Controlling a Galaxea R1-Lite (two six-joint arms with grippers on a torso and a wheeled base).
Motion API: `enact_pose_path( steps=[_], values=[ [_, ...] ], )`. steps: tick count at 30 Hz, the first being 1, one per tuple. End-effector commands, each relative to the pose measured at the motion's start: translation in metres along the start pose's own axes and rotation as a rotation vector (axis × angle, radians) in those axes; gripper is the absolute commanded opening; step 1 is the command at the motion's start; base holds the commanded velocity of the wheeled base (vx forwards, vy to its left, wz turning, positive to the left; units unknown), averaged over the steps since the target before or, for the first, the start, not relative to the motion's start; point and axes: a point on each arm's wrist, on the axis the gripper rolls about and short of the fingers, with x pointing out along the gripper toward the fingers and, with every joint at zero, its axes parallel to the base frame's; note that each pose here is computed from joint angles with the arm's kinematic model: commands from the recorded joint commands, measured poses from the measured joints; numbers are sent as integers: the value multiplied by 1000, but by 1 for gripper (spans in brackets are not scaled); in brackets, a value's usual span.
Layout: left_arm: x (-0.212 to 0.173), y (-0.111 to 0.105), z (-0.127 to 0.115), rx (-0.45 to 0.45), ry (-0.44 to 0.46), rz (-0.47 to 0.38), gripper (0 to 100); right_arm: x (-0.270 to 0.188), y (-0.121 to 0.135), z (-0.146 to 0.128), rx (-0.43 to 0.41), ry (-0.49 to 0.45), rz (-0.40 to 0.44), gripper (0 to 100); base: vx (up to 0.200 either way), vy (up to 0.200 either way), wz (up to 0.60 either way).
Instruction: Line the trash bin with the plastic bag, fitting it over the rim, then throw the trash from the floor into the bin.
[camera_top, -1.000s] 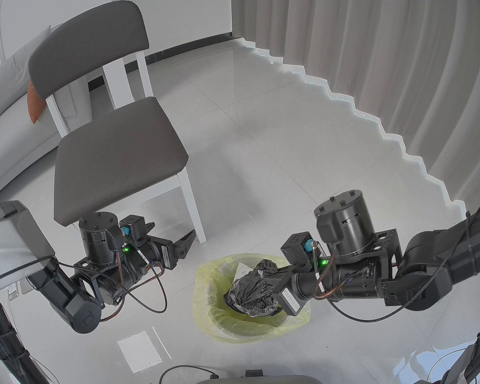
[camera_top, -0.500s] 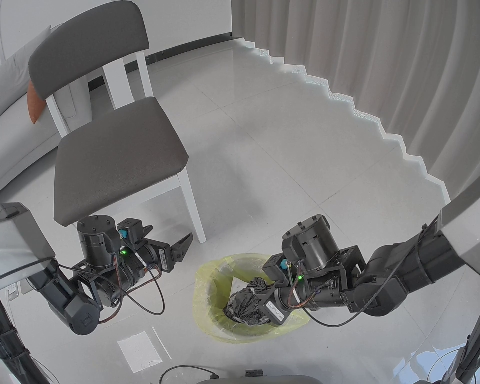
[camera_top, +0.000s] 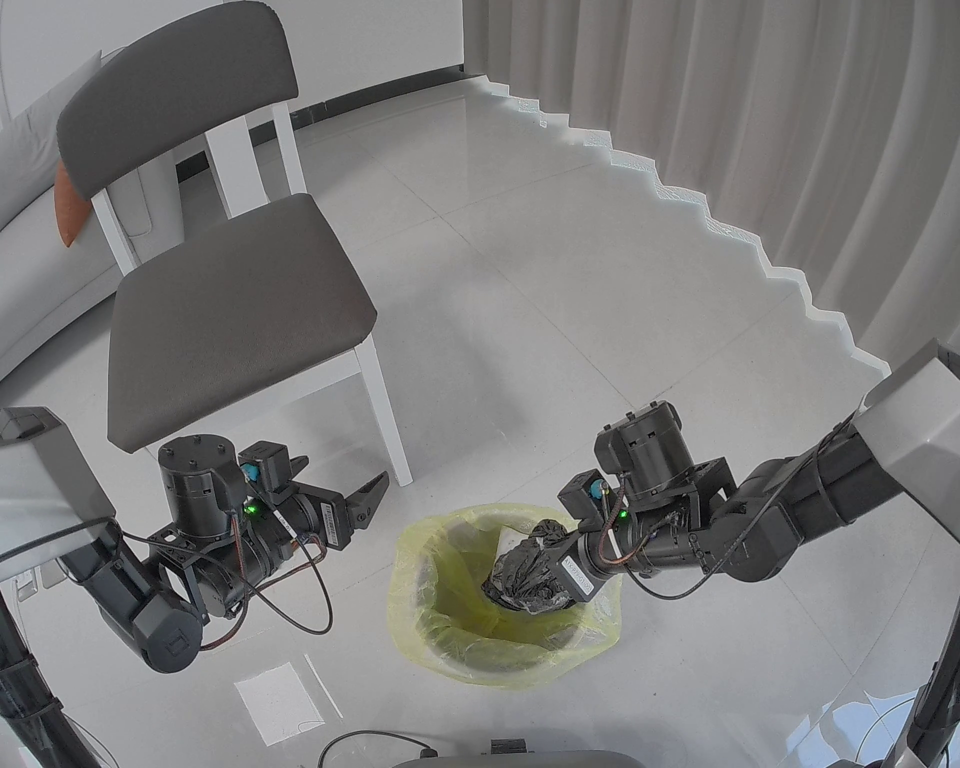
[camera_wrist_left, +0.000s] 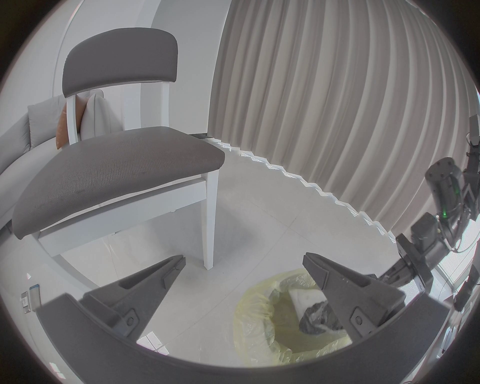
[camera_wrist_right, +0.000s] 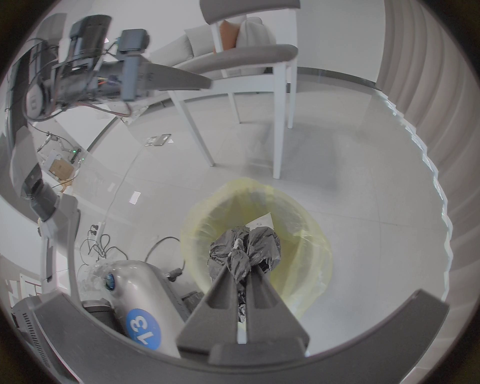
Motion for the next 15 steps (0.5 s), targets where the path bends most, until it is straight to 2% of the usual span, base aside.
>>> enact_pose_path(
  steps=[1,7,15],
  values=[
    [2,-1,-4,0,7,-1,100,2,-4,4,2,-11,-7,0,0,0,0],
    [3,-1,-4,0,0,0,100,8,12,5,-26,-8,25,0,0,0,0],
    [2,1,-4,0,-1,4,100,43,23,-3,-48,41,50,0,0,0,0]
  ],
)
